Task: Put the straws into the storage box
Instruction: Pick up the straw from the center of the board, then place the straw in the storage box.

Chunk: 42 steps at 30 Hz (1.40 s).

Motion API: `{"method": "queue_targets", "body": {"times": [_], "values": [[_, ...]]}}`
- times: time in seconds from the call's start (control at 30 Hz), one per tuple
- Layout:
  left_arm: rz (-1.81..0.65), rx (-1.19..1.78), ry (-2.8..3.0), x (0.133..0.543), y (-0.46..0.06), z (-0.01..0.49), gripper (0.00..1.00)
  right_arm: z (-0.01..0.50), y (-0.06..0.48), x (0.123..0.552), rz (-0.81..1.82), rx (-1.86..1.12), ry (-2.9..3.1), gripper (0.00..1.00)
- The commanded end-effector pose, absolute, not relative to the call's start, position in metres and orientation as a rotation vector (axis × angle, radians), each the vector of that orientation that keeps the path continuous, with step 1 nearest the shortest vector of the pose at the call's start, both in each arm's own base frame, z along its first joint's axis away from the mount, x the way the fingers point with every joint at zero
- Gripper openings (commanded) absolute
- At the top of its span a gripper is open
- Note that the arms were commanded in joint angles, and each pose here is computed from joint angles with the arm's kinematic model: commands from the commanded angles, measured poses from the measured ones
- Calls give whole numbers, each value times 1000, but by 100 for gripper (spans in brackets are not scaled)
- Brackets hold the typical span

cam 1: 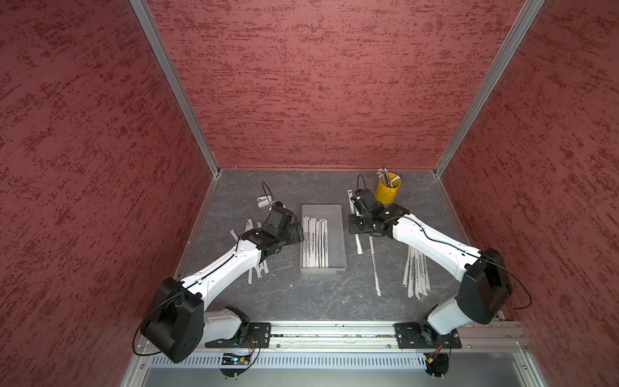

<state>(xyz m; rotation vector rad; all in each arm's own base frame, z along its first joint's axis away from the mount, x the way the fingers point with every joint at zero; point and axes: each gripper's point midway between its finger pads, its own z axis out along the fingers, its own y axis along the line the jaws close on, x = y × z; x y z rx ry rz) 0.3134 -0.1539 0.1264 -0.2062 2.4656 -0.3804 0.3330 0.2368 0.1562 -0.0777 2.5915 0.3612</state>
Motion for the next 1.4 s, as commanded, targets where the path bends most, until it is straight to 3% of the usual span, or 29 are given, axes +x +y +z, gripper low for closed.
{"method": "queue_targets", "body": {"times": [0.0, 0.6, 0.97, 1.37], "values": [[-421, -238, 2499, 306, -157, 120, 85, 150, 284, 332, 623, 140, 2592, 4], [-486, -210, 2539, 299, -176, 106, 85, 49, 310, 341, 376, 150, 2773, 5], [-495, -202, 2534, 301, -180, 108, 85, 36, 313, 337, 379, 140, 2816, 9], [-493, -192, 2520, 304, -180, 116, 85, 71, 311, 331, 436, 120, 2782, 16]]}}
